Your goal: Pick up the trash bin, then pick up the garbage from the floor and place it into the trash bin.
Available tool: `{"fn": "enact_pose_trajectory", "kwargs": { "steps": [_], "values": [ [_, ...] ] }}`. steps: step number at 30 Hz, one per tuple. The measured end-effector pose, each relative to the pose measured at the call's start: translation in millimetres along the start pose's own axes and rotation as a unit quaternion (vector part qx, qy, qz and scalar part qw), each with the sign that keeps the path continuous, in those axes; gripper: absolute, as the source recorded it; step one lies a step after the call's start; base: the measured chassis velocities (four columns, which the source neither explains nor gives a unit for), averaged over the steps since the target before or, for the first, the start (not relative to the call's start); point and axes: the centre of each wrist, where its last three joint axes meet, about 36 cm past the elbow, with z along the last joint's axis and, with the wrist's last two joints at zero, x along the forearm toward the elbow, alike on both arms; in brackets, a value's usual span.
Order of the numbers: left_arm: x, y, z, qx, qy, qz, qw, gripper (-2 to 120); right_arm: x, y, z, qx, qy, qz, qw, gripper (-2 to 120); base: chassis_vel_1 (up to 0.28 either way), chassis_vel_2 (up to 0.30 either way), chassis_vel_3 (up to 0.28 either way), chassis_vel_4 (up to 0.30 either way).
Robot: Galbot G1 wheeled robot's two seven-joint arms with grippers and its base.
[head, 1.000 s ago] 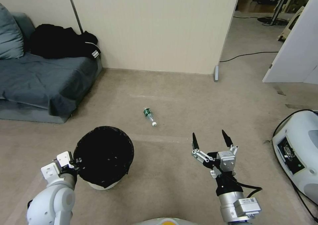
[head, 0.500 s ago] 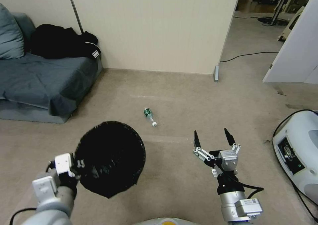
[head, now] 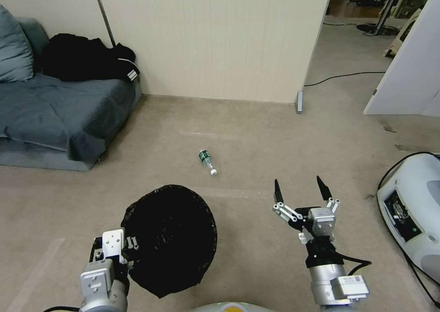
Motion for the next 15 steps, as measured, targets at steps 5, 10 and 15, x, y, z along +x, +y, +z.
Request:
{"fn": "enact_pose_trajectory", "kwargs": {
  "steps": [5,10,15],
  "values": [
    [-4,2.1,-3.2,0.015,0.0,0.006,0.9999,1,-18,-11,3,-0.03,0.023,-0.004,0.999,100,0.0,0.0,0.0,0.0],
    [-7,7.1,-5.6,0.017,-0.004,-0.005,0.9998,1,-36,-19,9,-0.038,0.041,-0.002,0.998,100,0.0,0.0,0.0,0.0],
    [-8,10.2,-6.2,0.015,-0.006,-0.009,0.9998,1,-42,-20,10,-0.037,0.048,-0.005,0.998,100,0.0,0.0,0.0,0.0]
  ]
}}
